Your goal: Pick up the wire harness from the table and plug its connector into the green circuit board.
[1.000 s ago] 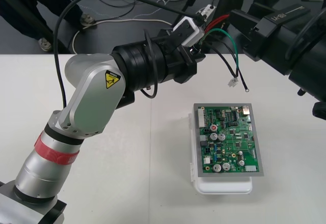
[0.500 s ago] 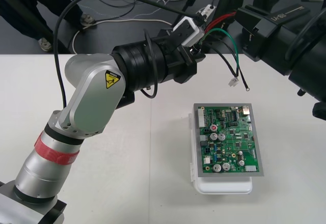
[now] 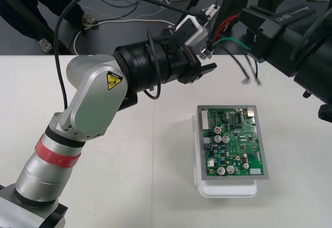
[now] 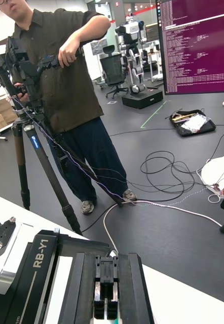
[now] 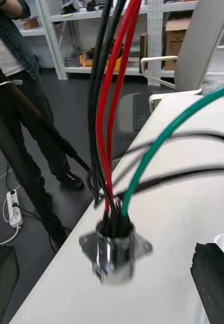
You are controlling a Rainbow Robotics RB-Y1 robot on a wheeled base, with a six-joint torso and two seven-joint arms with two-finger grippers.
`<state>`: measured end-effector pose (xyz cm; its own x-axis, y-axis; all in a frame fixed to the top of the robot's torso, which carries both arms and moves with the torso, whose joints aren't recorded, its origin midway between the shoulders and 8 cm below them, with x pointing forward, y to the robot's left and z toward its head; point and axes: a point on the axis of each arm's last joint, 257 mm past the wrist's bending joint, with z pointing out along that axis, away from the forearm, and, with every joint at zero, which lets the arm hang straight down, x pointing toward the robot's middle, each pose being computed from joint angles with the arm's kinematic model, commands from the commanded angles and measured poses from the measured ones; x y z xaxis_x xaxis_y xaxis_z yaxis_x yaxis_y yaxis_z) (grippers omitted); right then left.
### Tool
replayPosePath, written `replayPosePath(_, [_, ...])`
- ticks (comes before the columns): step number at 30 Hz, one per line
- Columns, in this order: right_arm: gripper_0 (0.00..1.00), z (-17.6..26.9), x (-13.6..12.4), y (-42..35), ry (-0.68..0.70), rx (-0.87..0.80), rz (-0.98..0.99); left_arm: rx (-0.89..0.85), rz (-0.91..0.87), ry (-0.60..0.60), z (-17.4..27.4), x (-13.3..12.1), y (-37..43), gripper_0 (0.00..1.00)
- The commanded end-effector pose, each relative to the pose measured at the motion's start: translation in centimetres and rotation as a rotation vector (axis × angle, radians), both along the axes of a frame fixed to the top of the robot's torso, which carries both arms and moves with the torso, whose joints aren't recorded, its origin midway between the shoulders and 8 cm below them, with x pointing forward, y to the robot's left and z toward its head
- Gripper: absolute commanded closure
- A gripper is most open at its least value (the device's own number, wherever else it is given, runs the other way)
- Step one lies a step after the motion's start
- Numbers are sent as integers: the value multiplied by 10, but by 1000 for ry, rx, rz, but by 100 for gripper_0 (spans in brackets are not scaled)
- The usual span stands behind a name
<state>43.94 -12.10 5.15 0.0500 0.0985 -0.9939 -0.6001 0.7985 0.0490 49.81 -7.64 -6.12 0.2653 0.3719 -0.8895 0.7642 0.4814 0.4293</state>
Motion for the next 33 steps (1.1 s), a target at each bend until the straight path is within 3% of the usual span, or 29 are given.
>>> replayPosePath(1, [100,17,-9,5,-56,-9,16,-142,5,-19,51,2,-10,0])
replayPosePath(18, [100,17,-9,6,-82,8,108,-193,-66,97,45,-8,16,0])
replayPosePath(33, [100,20,-30,-16,-133,28,213,-201,-140,192,38,-34,57,0])
